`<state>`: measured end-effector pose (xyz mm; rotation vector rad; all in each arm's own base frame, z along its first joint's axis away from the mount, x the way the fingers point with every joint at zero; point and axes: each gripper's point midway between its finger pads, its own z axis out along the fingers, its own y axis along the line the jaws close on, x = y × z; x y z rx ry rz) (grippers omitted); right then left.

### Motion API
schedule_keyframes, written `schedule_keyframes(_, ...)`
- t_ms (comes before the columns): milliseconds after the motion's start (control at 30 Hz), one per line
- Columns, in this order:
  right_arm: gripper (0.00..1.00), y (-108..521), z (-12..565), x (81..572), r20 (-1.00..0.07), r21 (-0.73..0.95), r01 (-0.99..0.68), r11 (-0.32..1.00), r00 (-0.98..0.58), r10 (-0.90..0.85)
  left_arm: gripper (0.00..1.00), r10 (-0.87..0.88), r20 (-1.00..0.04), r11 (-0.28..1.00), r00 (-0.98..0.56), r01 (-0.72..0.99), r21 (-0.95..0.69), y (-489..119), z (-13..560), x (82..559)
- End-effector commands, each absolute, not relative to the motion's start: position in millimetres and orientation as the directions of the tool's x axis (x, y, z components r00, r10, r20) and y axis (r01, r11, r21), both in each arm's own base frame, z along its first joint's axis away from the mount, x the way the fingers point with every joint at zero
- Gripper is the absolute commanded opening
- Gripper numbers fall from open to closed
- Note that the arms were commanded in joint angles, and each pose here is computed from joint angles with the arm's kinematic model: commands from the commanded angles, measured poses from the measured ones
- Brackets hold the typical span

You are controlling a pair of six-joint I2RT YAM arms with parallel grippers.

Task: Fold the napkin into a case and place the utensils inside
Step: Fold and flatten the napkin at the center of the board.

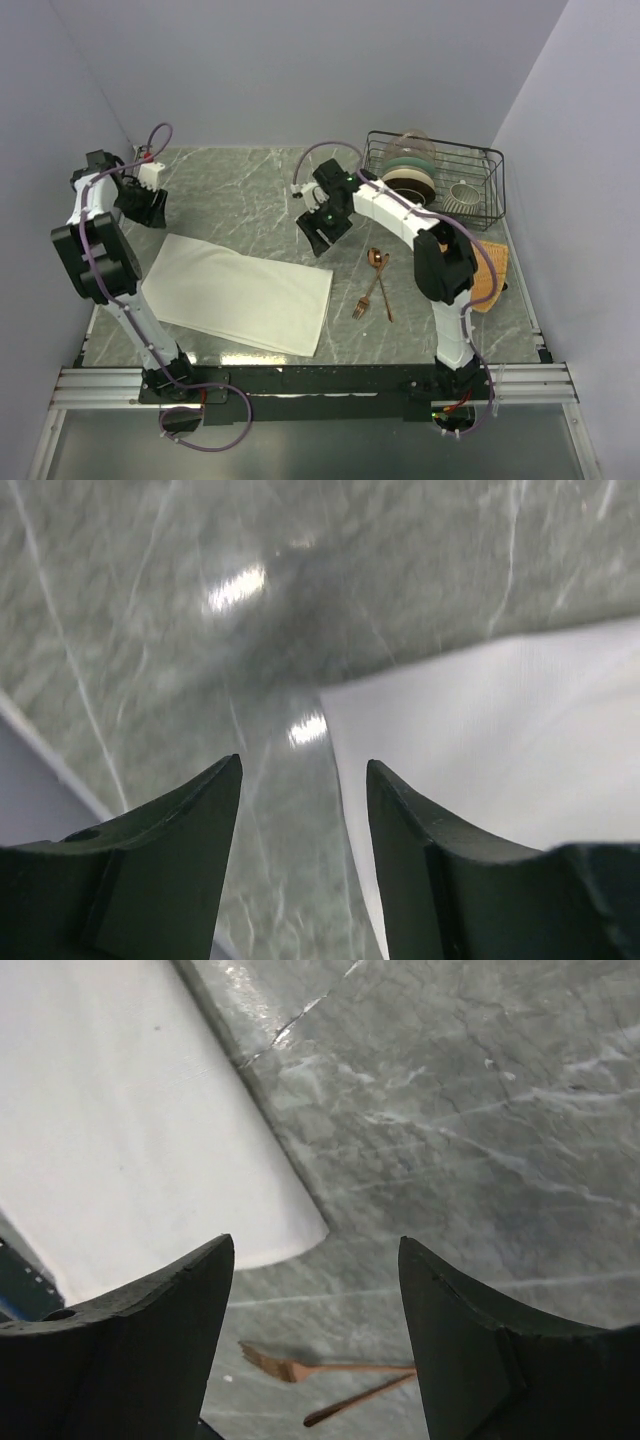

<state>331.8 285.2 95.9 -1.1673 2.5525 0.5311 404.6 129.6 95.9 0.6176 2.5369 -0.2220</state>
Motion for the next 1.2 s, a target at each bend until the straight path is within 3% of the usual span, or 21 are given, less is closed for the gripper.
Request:
schedule_keyframes(0,0.73,293.8,84.9,342.6,-0.394,0.183,-0.792,0.582,-0.601,-0.695,0.58,0.391,-0.597,0.854,-0.7,0.518,-0.048,111.6,105.2,440.5)
schedule_keyframes(467,0.69,288.2,46.7,295.5,-0.291,0.286,-0.807,0.517,-0.587,-0.755,0.54,0.477,-0.498,0.798,-0.724,0.594,-0.099,90.8,45.1,430.9)
schedule_keyframes(867,0.53,281.5,28.5,279.1,-0.259,0.264,-0.817,0.512,-0.571,-0.779,0.28,0.526,-0.429,0.775,-0.735,0.621,-0.113,96.1,27.9,411.3)
schedule_keyframes(967,0.46,278.8,30.6,287.4,-0.269,0.222,-0.826,0.518,-0.563,-0.781,0.22,0.52,-0.425,0.776,-0.741,0.618,-0.127,99.6,28.1,408.3)
schedule_keyframes(1067,0.25,277.4,35.2,300.9,-0.286,0.165,-0.835,0.525,-0.55,-0.785,0.09,0.504,-0.429,0.787,-0.75,0.603,-0.13,105.1,30.5,407.3)
schedule_keyframes(1100,0.09,278.0,36.4,306.5,-0.295,0.144,-0.838,0.526,-0.544,-0.786,0.05,0.487,-0.433,0.798,-0.758,0.588,-0.132,106.7,32.3,408.6)
schedule_keyframes(1167,0.0,275.3,42.0,324.9,-0.309,0.069,-0.839,0.539,-0.532,-0.788,0.01,0.461,-0.442,0.813,-0.769,0.566,-0.137,112.0,35.0,410.0)
